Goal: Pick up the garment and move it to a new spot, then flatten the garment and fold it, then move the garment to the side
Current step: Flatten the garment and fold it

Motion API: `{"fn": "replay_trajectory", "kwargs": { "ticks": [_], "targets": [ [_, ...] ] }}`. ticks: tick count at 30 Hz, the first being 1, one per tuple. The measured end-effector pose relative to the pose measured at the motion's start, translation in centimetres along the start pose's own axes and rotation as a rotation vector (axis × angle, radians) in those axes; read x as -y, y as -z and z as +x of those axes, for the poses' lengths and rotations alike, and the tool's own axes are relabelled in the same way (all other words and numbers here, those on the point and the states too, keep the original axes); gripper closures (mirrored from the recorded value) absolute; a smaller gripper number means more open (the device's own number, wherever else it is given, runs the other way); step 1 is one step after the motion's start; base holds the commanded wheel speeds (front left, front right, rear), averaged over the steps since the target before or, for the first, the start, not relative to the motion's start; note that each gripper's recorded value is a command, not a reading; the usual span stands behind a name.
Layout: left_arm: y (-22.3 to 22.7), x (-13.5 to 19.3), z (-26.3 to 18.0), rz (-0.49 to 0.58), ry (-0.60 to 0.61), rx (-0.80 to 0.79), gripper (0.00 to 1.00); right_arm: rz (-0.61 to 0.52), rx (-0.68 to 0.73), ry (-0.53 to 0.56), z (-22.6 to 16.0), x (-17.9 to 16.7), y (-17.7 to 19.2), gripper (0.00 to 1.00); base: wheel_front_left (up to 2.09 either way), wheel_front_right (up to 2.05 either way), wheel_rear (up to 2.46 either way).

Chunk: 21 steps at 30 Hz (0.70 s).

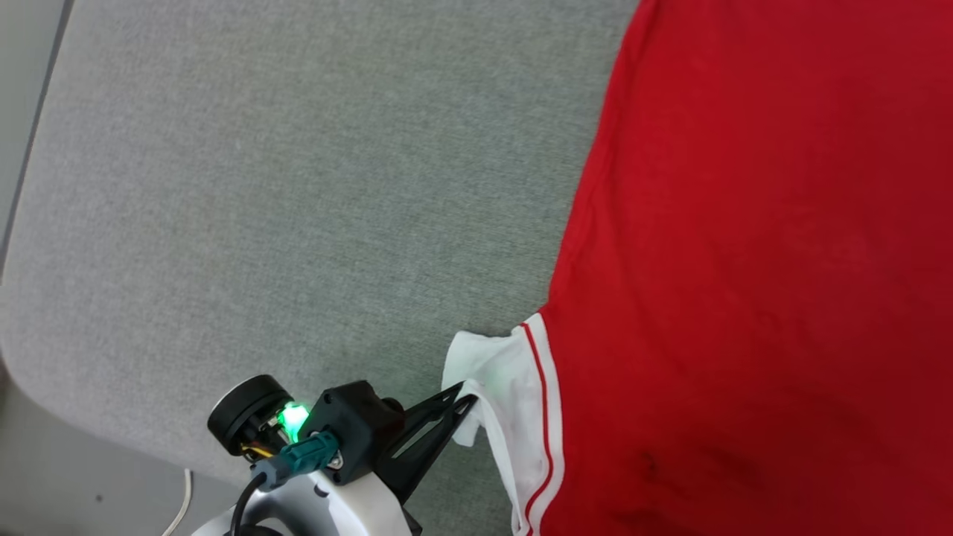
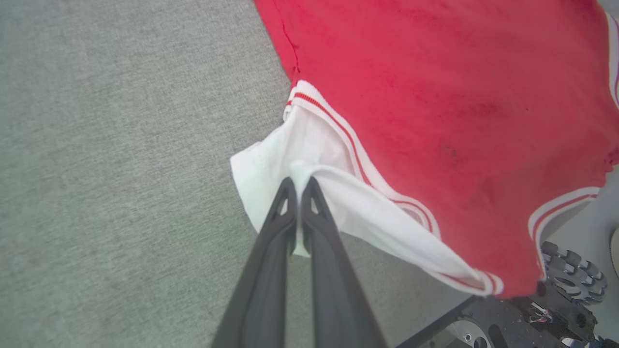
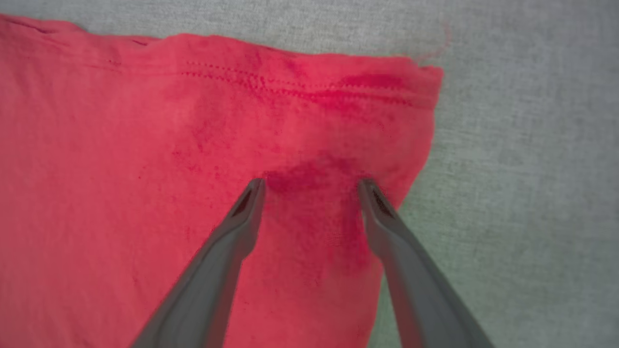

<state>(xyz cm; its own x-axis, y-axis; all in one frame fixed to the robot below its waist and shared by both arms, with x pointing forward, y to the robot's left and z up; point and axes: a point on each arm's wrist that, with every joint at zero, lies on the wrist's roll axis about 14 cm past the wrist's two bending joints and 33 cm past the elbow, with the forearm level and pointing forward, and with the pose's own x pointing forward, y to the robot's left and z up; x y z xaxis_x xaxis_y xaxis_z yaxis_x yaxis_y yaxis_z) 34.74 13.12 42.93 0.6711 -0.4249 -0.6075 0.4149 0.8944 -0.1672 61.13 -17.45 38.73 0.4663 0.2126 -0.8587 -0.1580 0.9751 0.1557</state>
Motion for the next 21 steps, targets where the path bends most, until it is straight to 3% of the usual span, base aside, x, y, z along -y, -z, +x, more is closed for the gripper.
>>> {"fn": "replay_trajectory", "kwargs": {
  "ticks": [9, 10, 12, 21],
  "targets": [
    [1.2, -1.1, 0.4, -0.039, -0.039, -0.023, 1.0, -0.008, -0.082, 0.042, 2.8, 0.2, 0.5, 0.0, 0.0, 0.0, 0.0],
    [1.3, -1.2, 0.4, -0.04, -0.041, -0.025, 1.0, -0.012, -0.095, 0.043, 2.9, 0.2, 0.8, 0.26, 0.0, 0.0, 0.0],
    [1.4, -1.2, 0.4, -0.044, -0.045, -0.025, 1.0, -0.021, -0.104, 0.044, 3.0, 0.1, 0.9, 1.0, 0.0, 0.0, 0.0],
    [0.9, -1.7, -0.2, -0.046, -0.067, 0.011, 1.0, -0.076, -0.086, 0.096, 1.6, 1.1, 1.9, 1.0, 0.0, 0.0, 0.0]
  ]
}}
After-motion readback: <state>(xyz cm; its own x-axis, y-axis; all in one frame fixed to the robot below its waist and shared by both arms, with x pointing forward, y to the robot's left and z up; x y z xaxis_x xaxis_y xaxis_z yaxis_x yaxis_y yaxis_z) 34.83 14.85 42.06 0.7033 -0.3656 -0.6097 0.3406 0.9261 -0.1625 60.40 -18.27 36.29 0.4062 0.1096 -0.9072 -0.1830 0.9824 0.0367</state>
